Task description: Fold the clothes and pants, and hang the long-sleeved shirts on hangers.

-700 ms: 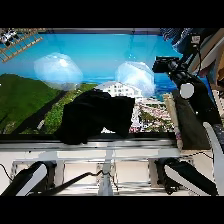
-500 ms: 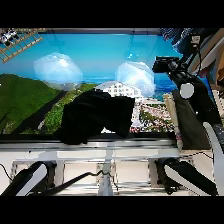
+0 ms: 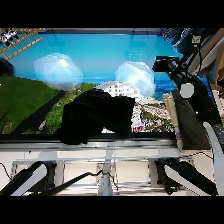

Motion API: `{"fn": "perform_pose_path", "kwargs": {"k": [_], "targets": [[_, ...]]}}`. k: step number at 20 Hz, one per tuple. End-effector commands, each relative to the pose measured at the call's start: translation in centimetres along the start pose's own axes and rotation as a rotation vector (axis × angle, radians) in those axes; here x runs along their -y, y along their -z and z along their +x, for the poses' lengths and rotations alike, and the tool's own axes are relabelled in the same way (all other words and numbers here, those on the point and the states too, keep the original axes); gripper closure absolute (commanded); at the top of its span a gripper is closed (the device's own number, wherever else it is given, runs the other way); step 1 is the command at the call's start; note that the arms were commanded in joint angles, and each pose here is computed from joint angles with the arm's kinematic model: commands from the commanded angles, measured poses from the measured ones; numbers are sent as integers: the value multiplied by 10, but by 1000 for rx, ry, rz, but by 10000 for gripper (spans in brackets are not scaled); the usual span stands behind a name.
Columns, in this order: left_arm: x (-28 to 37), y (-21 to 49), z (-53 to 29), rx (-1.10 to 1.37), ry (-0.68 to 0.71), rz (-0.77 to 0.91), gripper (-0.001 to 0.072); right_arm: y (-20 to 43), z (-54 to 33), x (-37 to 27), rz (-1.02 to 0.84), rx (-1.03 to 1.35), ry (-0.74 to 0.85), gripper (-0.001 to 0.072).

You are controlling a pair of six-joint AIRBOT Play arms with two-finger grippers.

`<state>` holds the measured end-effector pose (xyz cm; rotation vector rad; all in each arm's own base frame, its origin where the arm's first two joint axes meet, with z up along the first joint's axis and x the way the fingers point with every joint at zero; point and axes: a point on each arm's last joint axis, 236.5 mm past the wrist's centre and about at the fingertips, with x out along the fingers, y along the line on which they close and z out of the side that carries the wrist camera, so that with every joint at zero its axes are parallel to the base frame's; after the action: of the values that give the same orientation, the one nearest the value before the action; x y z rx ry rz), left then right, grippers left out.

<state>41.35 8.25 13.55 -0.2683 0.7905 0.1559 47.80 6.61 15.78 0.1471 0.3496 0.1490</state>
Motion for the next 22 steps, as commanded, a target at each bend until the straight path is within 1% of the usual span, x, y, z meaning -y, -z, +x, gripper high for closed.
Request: {"fn": "perform_pose_path", "kwargs": {"k": [1, 2, 3, 4, 5, 6, 7, 8, 9, 10, 11, 13, 15, 18, 20, 22], "targets": [[57, 114, 16, -412, 230, 63, 17, 5, 0, -10, 138, -27, -40, 347], [59, 140, 17, -488, 230, 80, 17, 18, -2, -18, 182, -86, -68, 363], [61, 164, 16, -548, 236, 88, 18, 35, -4, -24, 187, -159, -89, 430], [65, 185, 14, -594, 247, 93, 18, 56, -8, -31, 182, -249, -111, 572], [69, 203, 11, -626, 257, 105, 19, 77, -14, -32, 171, -346, -121, 599], [75, 223, 7, -656, 269, 131, 19, 96, -22, -31, 176, -434, -129, 499], [82, 240, 3, -669, 290, 176, 19, 115, -33, -25, 178, -531, -135, 310], [89, 258, -1, -675, 311, 228, 18, 132, -47, -20, 158, -621, -152, 315], [95, 274, -4, -681, 326, 265, 18, 152, -65, -21, 145, -724, -214, 315], [101, 290, -6, -689, 339, 298, 17, 172, -88, -30, 156, -832, -309, 315], [105, 303, -5, -695, 349, 325, 17, 195, -114, -42, 199, -951, -409, 313], [114, 322, 0, -713, 352, 349, 17, 238, -141, -54, 262, -1093, -501, 309], [123, 324, 13, -691, 342, 331, 17, 268, -140, -62, 280, -1101, -520, 310], [120, 325, 32, -684, 298, 296, 17, 290, -132, -79, 153, -1092, -579, 310], [107, 333, 39, -718, 238, 290, 17, 302, -116, -86, 91, -1070, -564, 309], [99, 335, 42, -728, 212, 312, 18, 313, -102, -90, 49, -1067, -559, 309]]}}
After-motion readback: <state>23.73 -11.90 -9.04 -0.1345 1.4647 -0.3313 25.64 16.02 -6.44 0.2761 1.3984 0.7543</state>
